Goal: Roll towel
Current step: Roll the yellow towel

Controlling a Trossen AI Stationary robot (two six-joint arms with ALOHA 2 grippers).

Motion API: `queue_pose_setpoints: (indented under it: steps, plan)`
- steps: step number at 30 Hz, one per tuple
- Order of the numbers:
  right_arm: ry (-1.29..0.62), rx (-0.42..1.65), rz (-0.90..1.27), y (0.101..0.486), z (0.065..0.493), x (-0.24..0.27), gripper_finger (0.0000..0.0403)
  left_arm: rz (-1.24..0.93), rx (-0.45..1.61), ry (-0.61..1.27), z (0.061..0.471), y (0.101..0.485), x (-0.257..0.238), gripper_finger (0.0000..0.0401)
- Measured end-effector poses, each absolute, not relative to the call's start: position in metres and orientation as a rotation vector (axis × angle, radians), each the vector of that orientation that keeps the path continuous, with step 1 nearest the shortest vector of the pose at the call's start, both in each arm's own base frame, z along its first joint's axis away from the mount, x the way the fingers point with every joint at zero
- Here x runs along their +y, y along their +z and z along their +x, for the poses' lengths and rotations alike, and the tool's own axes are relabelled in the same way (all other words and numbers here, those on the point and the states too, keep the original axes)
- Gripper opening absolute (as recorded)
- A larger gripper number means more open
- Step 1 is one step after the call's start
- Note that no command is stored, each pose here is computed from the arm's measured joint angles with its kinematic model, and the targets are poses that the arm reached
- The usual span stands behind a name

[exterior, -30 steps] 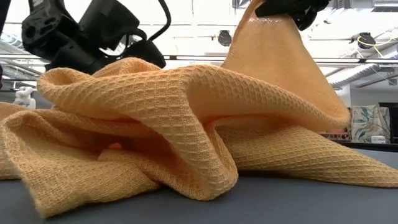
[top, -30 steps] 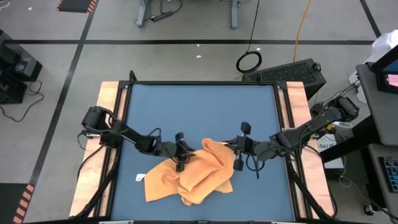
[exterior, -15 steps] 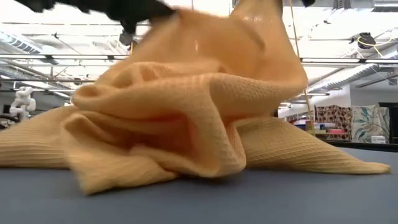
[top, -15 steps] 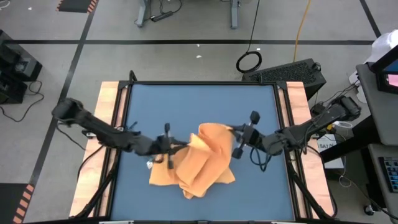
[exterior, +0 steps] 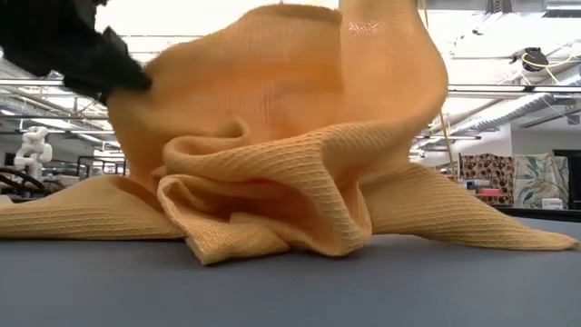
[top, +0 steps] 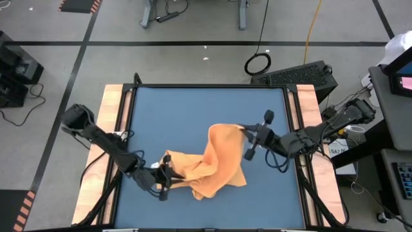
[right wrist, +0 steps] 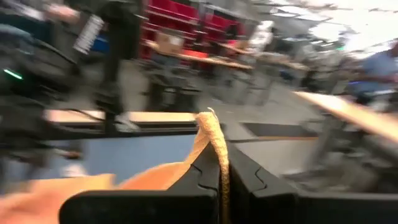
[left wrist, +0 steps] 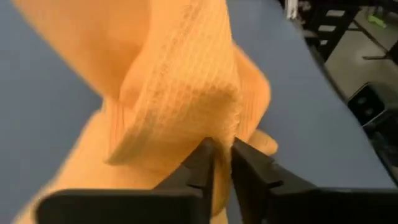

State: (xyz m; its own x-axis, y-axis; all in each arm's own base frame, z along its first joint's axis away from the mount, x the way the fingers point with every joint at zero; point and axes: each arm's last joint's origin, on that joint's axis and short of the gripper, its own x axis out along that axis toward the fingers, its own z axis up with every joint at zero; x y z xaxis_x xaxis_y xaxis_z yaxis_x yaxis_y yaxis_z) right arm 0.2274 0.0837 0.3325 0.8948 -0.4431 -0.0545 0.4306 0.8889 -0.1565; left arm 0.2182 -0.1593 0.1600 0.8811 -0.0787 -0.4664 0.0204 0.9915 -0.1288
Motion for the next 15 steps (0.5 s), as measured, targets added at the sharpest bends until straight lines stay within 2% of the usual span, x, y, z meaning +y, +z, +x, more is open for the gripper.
queue_pose_setpoints:
  steps: [4, 9, 12, 15]
  plan:
    - [-0.361, 0.098, -0.08, 0.328, 0.227, 0.093, 0.0, -0.166, 0.51, -0.066, 0.22, 0.152, -0.164, 0.0142]
    - [-0.311, 0.125, -0.066, 0.324, 0.222, 0.103, 0.0, -0.192, 0.456, -0.151, 0.21, 0.171, -0.174, 0.022]
    - [-0.296, 0.141, -0.077, 0.322, 0.22, 0.108, 0.0, -0.135, 0.4, -0.191, 0.204, 0.186, -0.174, 0.0248]
    - [-0.29, 0.17, -0.097, 0.317, 0.222, 0.11, 0.0, -0.057, 0.303, -0.132, 0.203, 0.201, -0.168, 0.026]
